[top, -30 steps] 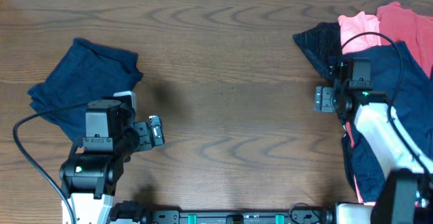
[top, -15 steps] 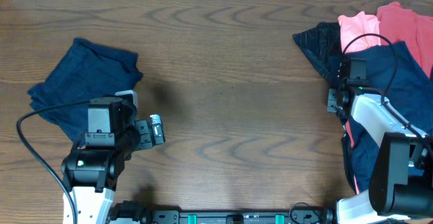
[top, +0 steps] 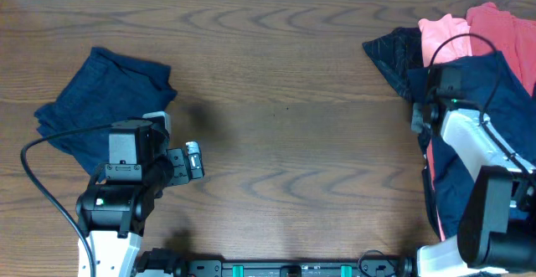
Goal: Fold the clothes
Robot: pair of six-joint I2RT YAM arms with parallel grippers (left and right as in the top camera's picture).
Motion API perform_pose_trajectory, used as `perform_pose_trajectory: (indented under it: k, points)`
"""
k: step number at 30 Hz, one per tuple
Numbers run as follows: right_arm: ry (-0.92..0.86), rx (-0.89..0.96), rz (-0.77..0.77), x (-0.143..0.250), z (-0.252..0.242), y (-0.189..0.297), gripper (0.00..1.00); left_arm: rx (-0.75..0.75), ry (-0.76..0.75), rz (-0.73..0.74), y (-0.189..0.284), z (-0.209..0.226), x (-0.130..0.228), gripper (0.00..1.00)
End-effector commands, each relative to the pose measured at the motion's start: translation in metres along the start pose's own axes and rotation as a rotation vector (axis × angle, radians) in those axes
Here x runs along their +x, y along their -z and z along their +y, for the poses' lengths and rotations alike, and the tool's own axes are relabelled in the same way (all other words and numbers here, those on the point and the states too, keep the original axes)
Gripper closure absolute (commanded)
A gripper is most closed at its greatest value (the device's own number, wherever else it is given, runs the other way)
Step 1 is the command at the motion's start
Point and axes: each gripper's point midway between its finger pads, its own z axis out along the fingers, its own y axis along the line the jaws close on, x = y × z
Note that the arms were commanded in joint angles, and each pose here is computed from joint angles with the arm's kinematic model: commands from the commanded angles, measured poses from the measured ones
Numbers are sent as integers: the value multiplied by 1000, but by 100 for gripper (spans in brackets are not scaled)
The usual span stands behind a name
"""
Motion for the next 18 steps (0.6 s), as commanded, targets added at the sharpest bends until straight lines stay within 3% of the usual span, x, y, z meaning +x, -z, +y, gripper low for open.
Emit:
perform_pose_trajectory:
  k: [1,6,13,18]
  points:
    - [-67,-54,-166,-55,-8,50,99,0,-3,-17,4,0,-6,2]
    - [-41,-300,-234,-73,19,102,99,0,-3,-17,4,0,-6,2]
    - [27,-558,-92,-35,68,119,99,0,-3,-17,4,0,-6,2]
    - [84,-970,-86,-28,145,179,99,0,-3,-17,4,0,-6,2]
